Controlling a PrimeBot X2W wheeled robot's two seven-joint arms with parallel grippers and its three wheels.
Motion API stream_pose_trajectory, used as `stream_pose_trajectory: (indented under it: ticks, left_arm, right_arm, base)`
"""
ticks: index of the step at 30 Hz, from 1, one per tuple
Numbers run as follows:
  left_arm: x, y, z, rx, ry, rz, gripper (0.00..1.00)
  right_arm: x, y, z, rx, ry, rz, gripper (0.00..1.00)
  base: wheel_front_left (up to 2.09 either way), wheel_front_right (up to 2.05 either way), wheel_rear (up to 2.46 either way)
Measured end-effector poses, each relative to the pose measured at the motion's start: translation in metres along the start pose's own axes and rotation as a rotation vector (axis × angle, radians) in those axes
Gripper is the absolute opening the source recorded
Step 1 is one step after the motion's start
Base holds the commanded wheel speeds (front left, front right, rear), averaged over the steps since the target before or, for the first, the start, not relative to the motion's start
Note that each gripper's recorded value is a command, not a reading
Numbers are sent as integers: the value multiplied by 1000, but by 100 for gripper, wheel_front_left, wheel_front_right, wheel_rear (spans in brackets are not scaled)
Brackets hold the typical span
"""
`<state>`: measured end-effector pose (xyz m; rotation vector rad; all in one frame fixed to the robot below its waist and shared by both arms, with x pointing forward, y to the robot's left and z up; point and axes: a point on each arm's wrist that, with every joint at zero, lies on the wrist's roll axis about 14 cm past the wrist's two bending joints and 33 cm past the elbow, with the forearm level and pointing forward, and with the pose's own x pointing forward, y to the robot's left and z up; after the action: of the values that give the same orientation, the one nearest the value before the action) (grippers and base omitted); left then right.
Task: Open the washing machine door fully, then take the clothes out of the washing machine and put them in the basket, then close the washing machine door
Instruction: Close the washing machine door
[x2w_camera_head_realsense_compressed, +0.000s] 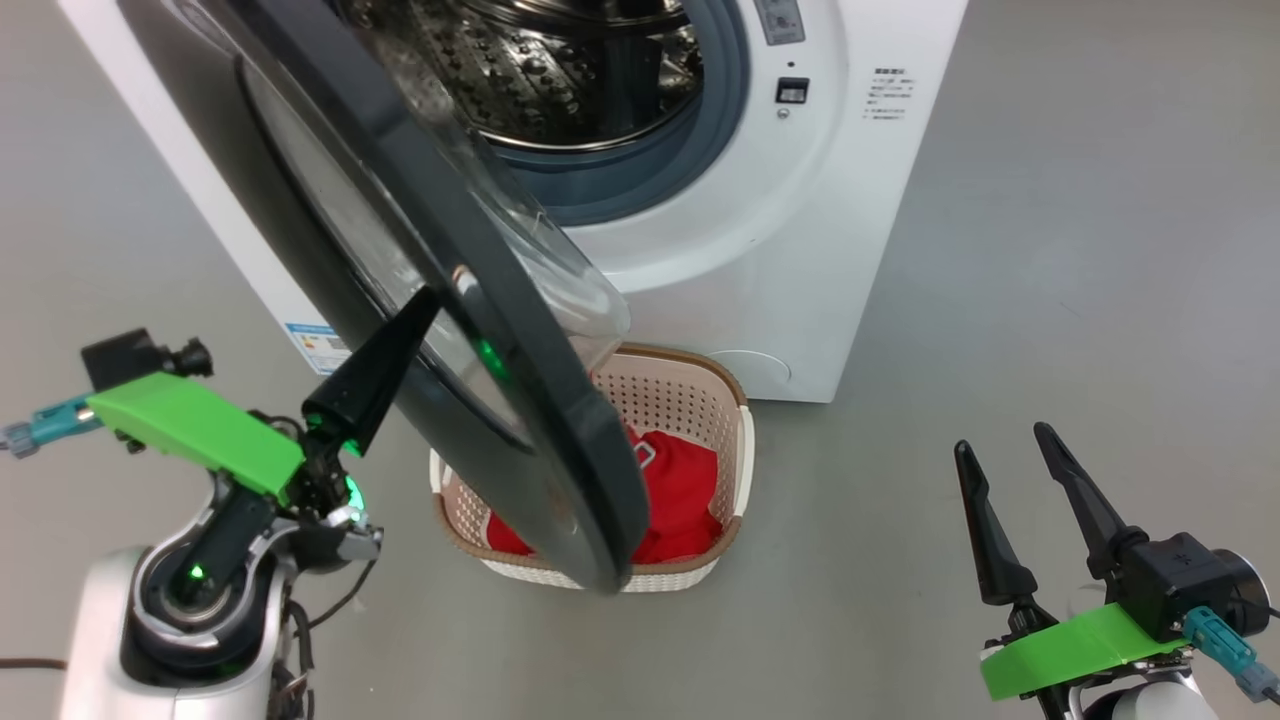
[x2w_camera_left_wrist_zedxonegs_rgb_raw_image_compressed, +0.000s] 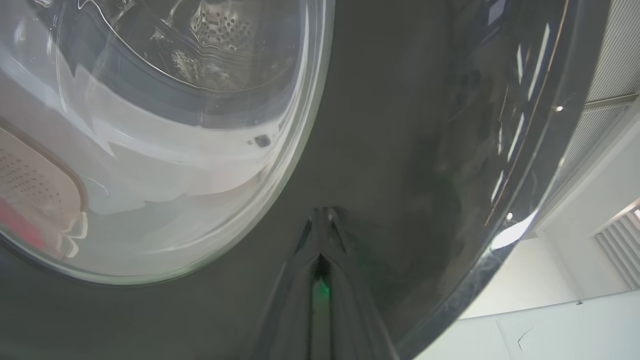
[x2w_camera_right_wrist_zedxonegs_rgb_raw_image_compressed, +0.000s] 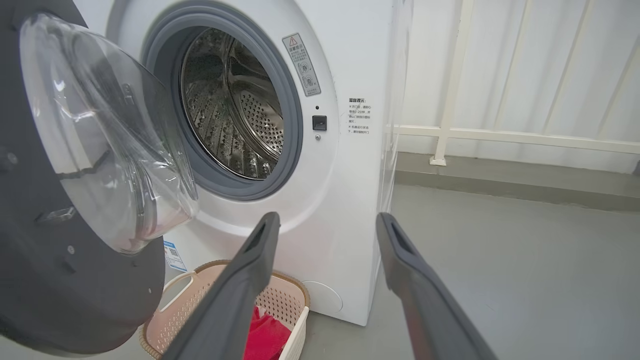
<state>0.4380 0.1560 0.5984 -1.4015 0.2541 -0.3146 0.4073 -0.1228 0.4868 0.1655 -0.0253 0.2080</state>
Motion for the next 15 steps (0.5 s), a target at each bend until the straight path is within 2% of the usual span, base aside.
stream_pose_trajectory:
  ticks: [15]
  left_arm:
    - [38, 3, -27, -63, 50, -28, 0]
  right_arm:
    - [-6, -21, 1, -5, 0, -62, 100]
  base:
    - [0, 0, 0]
